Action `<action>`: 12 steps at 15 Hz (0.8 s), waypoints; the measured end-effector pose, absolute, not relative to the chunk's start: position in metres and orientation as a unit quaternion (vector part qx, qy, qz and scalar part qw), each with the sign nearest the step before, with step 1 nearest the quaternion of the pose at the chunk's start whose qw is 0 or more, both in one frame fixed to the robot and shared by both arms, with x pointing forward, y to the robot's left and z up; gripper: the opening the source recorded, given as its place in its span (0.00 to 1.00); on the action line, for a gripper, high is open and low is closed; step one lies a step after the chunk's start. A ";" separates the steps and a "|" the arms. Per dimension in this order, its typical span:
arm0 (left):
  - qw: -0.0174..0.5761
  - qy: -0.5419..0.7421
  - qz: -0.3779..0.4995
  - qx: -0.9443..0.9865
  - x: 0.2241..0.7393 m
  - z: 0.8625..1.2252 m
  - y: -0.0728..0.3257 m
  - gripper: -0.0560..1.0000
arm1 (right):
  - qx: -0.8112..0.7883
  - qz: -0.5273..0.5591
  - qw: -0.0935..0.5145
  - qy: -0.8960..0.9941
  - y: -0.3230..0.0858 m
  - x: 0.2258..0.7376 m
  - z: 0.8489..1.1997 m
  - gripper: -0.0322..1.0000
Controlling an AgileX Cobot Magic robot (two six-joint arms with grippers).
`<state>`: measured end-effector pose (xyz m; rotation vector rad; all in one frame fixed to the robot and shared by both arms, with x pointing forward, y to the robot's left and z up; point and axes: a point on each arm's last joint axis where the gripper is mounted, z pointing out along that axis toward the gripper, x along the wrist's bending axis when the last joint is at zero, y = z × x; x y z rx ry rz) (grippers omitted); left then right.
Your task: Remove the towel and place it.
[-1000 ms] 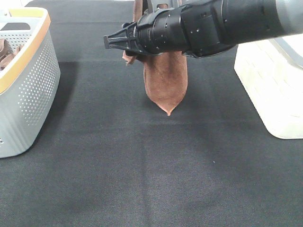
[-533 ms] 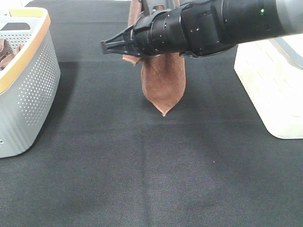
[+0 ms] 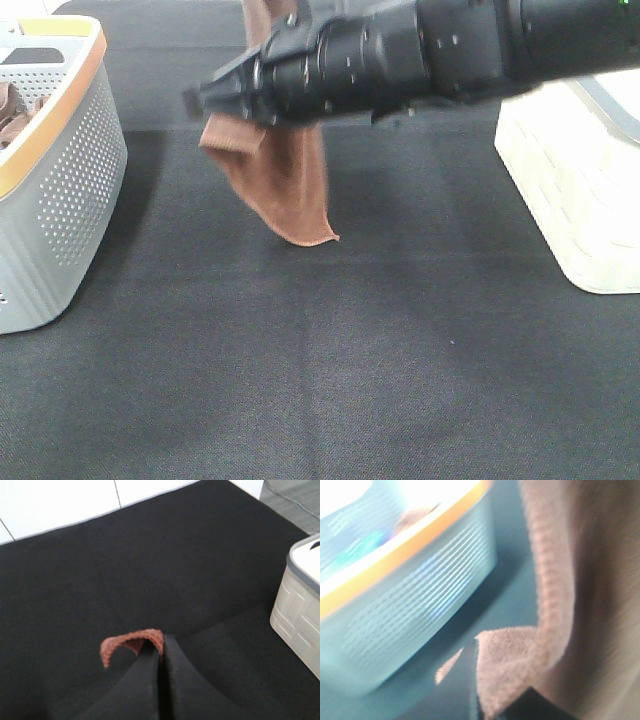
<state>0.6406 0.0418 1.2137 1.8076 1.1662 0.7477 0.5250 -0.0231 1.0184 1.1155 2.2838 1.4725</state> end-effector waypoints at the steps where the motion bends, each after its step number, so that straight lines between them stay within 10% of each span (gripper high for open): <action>1: 0.417 0.469 0.285 0.724 0.641 1.211 0.042 0.05 | 0.363 0.499 0.075 0.783 -0.021 0.519 1.014 0.03; 5: 0.379 0.473 0.258 0.753 0.637 1.202 0.043 0.05 | 0.351 0.398 -0.038 0.846 -0.024 0.493 0.995 0.03; 12: 0.360 0.453 0.290 0.763 0.641 1.201 0.048 0.05 | 0.489 0.207 0.157 0.832 -0.103 0.494 1.042 0.03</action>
